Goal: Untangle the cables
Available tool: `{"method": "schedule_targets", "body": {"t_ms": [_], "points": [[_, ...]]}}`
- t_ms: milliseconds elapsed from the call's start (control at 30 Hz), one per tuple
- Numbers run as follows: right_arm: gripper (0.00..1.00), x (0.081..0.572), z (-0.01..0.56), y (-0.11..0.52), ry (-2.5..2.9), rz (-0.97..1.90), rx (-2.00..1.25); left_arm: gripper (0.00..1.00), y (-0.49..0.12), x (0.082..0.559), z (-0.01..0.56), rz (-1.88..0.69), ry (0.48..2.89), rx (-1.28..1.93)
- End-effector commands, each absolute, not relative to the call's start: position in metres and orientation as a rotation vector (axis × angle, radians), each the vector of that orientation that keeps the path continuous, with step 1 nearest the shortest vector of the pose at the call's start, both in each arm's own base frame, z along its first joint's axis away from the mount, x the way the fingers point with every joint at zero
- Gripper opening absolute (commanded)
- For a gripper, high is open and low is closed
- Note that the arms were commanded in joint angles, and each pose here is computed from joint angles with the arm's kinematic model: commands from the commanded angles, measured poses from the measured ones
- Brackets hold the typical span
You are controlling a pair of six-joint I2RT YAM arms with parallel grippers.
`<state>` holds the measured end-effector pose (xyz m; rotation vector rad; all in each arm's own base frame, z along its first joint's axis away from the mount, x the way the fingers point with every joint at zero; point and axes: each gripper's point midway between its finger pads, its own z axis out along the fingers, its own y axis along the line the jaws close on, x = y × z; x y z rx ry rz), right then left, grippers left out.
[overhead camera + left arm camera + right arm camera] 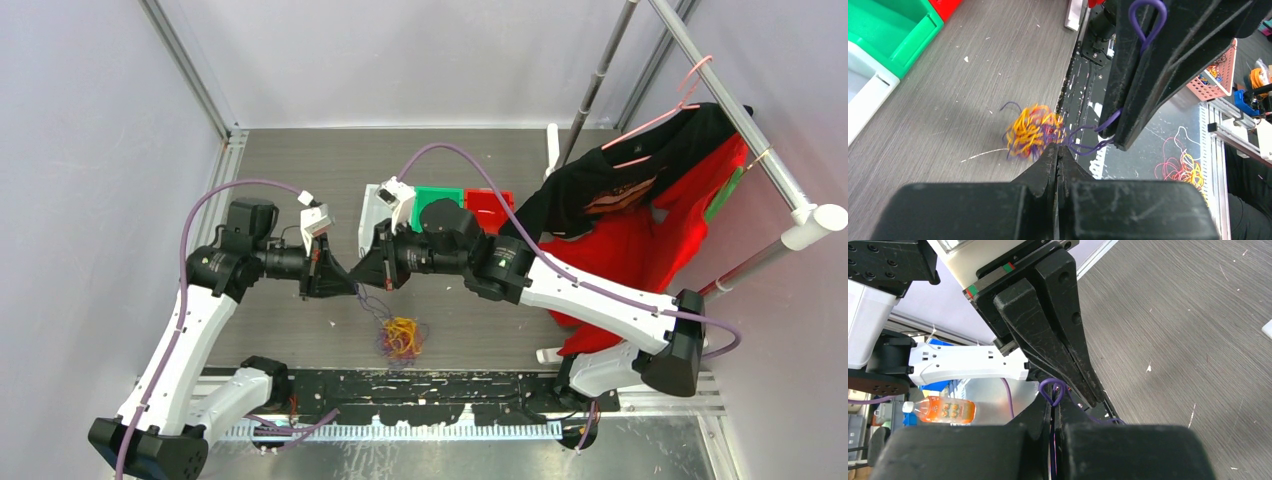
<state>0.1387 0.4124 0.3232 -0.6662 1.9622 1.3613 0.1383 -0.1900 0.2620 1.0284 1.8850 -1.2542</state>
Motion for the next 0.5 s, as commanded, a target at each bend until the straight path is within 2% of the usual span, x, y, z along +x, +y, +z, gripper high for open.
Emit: {"method": "schedule_targets", "body": {"t_ms": [0, 267, 300, 333, 367, 400, 467], "points": [[0.01, 0.141, 0.371, 0.401, 1.821, 1.4, -0.634, 0.0, -0.193, 0.133, 0.278, -1.283, 1.816, 1.044], [0.01, 0.142, 0.369, 0.402, 1.832, 1.401, -0.638, 0.05, -0.191, 0.138, 0.264, -1.252, 1.855, 1.016], [0.01, 0.143, 0.369, 0.402, 1.832, 1.396, -0.632, 0.09, -0.19, 0.137, 0.262, -1.256, 1.86, 1.014], [0.01, 0.143, 0.369, 0.402, 1.831, 1.396, -0.632, 0.23, -0.19, 0.135, 0.259, -1.263, 1.87, 1.012], [0.01, 0.144, 0.37, 0.402, 1.827, 1.396, -0.631, 0.41, -0.189, 0.133, 0.254, -1.266, 1.881, 1.009], [0.01, 0.144, 0.371, 0.402, 1.826, 1.399, -0.629, 0.53, -0.189, 0.131, 0.249, -1.264, 1.884, 1.015], [0.01, 0.144, 0.374, 0.403, 1.818, 1.408, -0.634, 0.59, -0.187, 0.131, 0.234, -1.251, 1.903, 1.009]]}}
